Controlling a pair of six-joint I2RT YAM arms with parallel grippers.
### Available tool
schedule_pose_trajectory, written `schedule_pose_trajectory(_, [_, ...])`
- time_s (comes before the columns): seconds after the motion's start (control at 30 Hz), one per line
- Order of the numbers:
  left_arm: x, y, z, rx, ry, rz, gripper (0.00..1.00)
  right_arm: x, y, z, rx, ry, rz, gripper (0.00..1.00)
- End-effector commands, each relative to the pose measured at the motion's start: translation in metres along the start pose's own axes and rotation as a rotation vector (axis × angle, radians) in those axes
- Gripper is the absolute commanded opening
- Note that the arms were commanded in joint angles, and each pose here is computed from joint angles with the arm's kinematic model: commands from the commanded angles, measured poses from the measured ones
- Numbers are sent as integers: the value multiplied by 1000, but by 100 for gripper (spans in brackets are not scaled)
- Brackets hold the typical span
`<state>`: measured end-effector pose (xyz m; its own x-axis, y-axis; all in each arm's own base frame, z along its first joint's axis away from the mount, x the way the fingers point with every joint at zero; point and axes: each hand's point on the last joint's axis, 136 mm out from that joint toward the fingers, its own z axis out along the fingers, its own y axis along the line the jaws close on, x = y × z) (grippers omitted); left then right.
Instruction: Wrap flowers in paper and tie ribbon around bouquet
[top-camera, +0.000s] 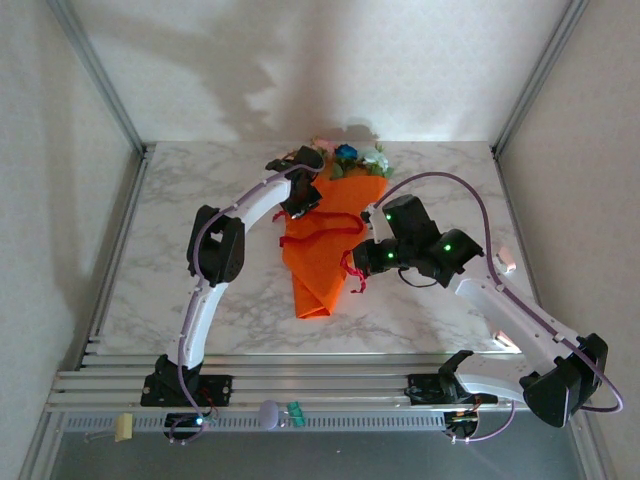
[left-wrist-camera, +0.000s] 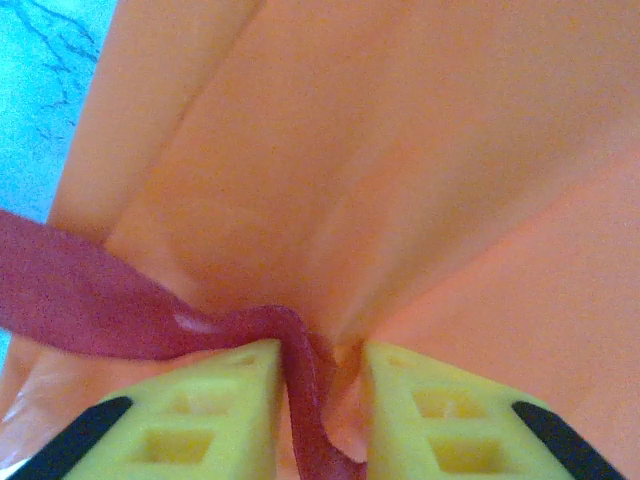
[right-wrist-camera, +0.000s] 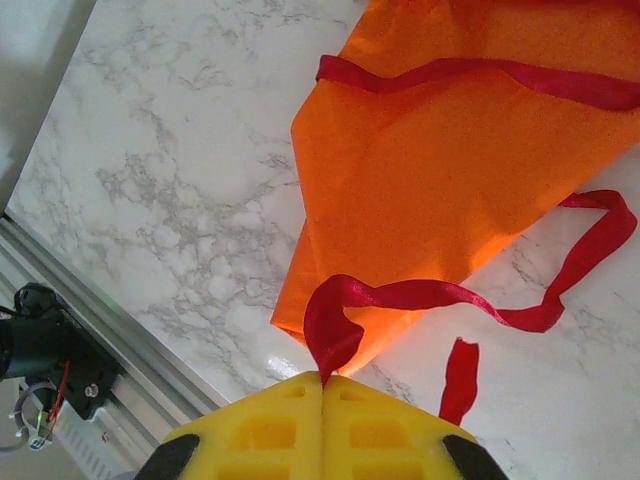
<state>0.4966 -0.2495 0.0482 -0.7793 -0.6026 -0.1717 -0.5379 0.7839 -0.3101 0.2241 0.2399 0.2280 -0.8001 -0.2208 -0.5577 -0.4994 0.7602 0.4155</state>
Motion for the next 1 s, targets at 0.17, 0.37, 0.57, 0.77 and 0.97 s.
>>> schedule_pose_trajectory(0.17, [-11,-10,-23,39,-40,6,26,1,1,-2,7,-6,-1,0])
schedule_pose_trajectory(0.37, [-14,-10,-27,43,-51,3,10,1,0,-3,11,-6,-3,0])
schedule_pose_trajectory(0.57, [-27,-17,-50,65,-109,5,12,2,-1,-3,15,-8,1,0])
schedule_pose_trajectory(0.77, [-35,-32,-89,113,-186,19,18,2,-3,-2,22,-10,5,0])
schedule_pose_trajectory(0.97, [-27,-61,-107,224,-196,77,9,3,-3,-2,19,-9,10,0])
